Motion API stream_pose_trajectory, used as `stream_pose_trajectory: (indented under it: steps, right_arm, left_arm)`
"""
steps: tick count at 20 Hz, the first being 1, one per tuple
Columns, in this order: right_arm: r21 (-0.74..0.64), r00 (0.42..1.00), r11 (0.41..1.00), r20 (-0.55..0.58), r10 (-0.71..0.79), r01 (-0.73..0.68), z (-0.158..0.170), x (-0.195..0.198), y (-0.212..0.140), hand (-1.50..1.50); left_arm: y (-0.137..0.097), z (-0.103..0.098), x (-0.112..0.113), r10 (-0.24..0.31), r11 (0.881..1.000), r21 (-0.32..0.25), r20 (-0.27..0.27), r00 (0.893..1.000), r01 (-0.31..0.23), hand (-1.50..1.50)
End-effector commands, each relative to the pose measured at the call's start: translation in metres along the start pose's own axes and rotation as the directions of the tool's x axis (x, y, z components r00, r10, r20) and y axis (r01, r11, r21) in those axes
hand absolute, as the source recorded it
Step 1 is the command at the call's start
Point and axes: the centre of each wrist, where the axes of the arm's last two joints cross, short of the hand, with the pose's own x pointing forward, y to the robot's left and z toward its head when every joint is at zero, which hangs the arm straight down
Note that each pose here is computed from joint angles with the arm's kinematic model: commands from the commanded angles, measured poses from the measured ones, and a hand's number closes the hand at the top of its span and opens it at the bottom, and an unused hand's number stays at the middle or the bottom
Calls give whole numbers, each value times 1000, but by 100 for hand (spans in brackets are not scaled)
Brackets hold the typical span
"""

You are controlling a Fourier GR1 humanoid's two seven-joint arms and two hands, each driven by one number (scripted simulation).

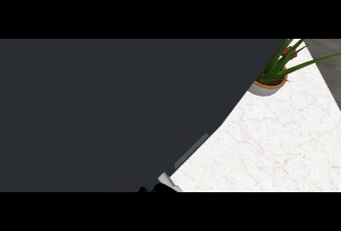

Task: Pick up the bottled water, place it into the cabinet and close the cabinet

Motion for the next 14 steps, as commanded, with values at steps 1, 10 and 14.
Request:
stream_pose_trajectory:
  steps: [1, 10, 14]
  right_arm:
    - [-55, 1000, 998, -15, 9, -10, -35, -5, 25, 150]
    - [-111, 990, 985, -41, -136, 131, -106, 3, -2, 150]
    - [108, 984, 984, -126, -127, 141, -116, 5, -20, 150]
  left_arm:
    - [5, 4, 15, 4, 1000, -13, 2, 1000, -4, -150]
    - [11, -16, 31, 13, 1000, -11, -8, 1000, -13, -150]
    - [5, 1, 39, -16, 1000, -24, 20, 1000, 17, -150]
